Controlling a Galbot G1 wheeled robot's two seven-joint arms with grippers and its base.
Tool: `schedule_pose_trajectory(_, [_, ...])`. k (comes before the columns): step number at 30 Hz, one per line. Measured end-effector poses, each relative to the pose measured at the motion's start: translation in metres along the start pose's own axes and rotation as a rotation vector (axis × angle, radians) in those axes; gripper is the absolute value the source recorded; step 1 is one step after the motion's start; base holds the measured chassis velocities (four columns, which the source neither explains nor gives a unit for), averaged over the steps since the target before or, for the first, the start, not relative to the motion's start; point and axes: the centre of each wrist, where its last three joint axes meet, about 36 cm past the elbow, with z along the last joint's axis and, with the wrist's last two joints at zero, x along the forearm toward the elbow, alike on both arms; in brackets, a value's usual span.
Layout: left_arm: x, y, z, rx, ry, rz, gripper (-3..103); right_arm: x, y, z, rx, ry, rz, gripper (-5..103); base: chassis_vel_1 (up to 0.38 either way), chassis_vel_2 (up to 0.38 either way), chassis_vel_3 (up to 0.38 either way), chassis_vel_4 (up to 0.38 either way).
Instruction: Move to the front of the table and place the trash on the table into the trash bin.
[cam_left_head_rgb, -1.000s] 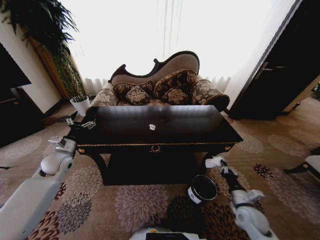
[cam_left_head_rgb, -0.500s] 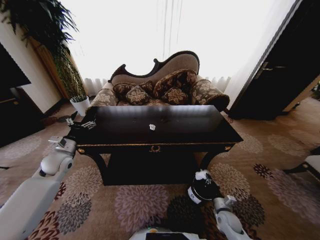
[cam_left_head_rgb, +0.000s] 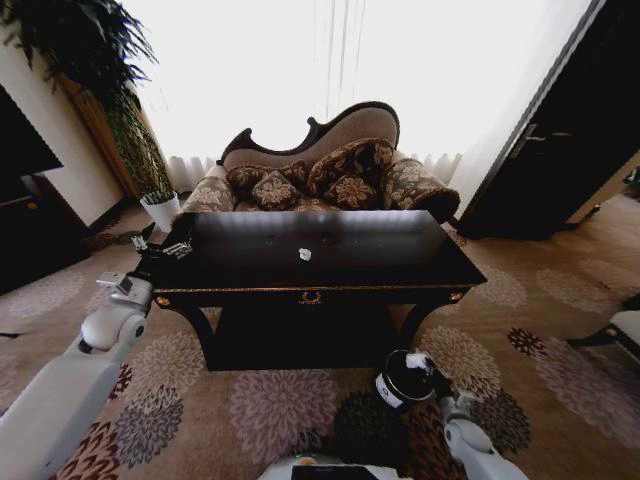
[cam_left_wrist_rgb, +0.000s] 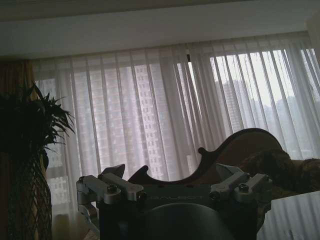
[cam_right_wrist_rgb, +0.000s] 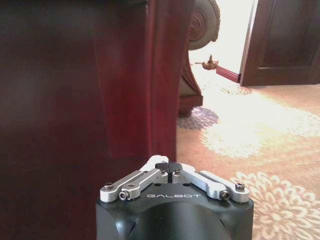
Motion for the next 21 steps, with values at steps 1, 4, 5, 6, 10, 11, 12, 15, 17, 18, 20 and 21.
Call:
schedule_pose_trajectory(1, [0.000, 0.000, 0.000, 0.000, 0.000, 0.000, 100, -0.001, -0.004, 0.002, 0.005, 0.008, 0.004, 0, 0.000, 0.000, 0.000, 0.000])
schedule_pose_trajectory(4, [0.000, 0.000, 0.000, 0.000, 0.000, 0.000, 100, -0.003, -0.010, 0.007, 0.011, 0.024, 0.014, 0, 0.000, 0.000, 0.000, 0.000])
schedule_pose_trajectory(5, [0.000, 0.000, 0.000, 0.000, 0.000, 0.000, 100, -0.003, -0.011, 0.009, 0.010, 0.028, 0.017, 0, 0.000, 0.000, 0.000, 0.000])
schedule_pose_trajectory(6, [0.000, 0.000, 0.000, 0.000, 0.000, 0.000, 100, -0.003, -0.011, 0.009, 0.010, 0.028, 0.017, 0, 0.000, 0.000, 0.000, 0.000])
schedule_pose_trajectory(10, [0.000, 0.000, 0.000, 0.000, 0.000, 0.000, 100, -0.004, -0.010, 0.010, 0.002, 0.030, 0.015, 0, 0.000, 0.000, 0.000, 0.000])
schedule_pose_trajectory(11, [0.000, 0.000, 0.000, 0.000, 0.000, 0.000, 100, -0.004, -0.010, 0.010, 0.002, 0.030, 0.015, 0, 0.000, 0.000, 0.000, 0.000])
schedule_pose_trajectory(12, [0.000, 0.000, 0.000, 0.000, 0.000, 0.000, 100, -0.004, -0.010, 0.010, 0.001, 0.030, 0.012, 0, 0.000, 0.000, 0.000, 0.000])
schedule_pose_trajectory(15, [0.000, 0.000, 0.000, 0.000, 0.000, 0.000, 100, -0.001, -0.010, 0.012, 0.002, 0.033, -0.001, 2, 0.000, 0.000, 0.000, 0.000])
schedule_pose_trajectory(17, [0.000, 0.000, 0.000, 0.000, 0.000, 0.000, 100, 0.000, -0.010, 0.013, 0.004, 0.033, -0.005, 8, 0.000, 0.000, 0.000, 0.000])
schedule_pose_trajectory(18, [0.000, 0.000, 0.000, 0.000, 0.000, 0.000, 100, 0.000, -0.009, 0.013, 0.005, 0.033, -0.008, 13, 0.000, 0.000, 0.000, 0.000])
schedule_pose_trajectory(20, [0.000, 0.000, 0.000, 0.000, 0.000, 0.000, 100, 0.001, -0.007, 0.015, 0.008, 0.035, -0.013, 24, 0.000, 0.000, 0.000, 0.000])
schedule_pose_trajectory(21, [0.000, 0.000, 0.000, 0.000, 0.000, 0.000, 100, 0.001, -0.005, 0.016, 0.010, 0.036, -0.018, 24, 0.000, 0.000, 0.000, 0.000])
